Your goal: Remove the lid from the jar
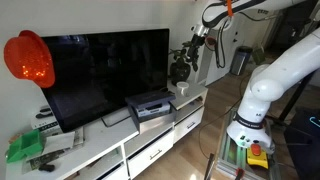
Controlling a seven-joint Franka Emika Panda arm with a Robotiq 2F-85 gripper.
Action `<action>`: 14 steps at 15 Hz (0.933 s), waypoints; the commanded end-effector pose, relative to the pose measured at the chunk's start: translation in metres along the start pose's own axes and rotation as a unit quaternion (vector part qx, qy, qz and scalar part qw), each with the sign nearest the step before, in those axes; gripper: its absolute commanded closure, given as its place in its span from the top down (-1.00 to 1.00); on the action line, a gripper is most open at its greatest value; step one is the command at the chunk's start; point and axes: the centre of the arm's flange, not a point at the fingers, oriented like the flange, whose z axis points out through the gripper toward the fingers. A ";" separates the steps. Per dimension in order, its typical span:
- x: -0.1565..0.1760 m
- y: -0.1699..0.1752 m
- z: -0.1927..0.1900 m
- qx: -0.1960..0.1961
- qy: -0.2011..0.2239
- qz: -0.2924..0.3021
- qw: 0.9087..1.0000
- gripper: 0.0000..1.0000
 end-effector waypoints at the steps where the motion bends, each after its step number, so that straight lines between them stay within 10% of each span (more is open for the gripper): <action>1: 0.000 0.000 0.000 0.000 0.000 0.000 1.000 1.00; 5: 0.000 0.000 0.000 0.000 0.000 0.000 1.000 1.00; 9: 0.018 0.052 0.089 -0.060 -0.079 0.059 0.993 1.00; 14: 0.021 0.090 0.189 -0.115 -0.143 -0.045 0.982 1.00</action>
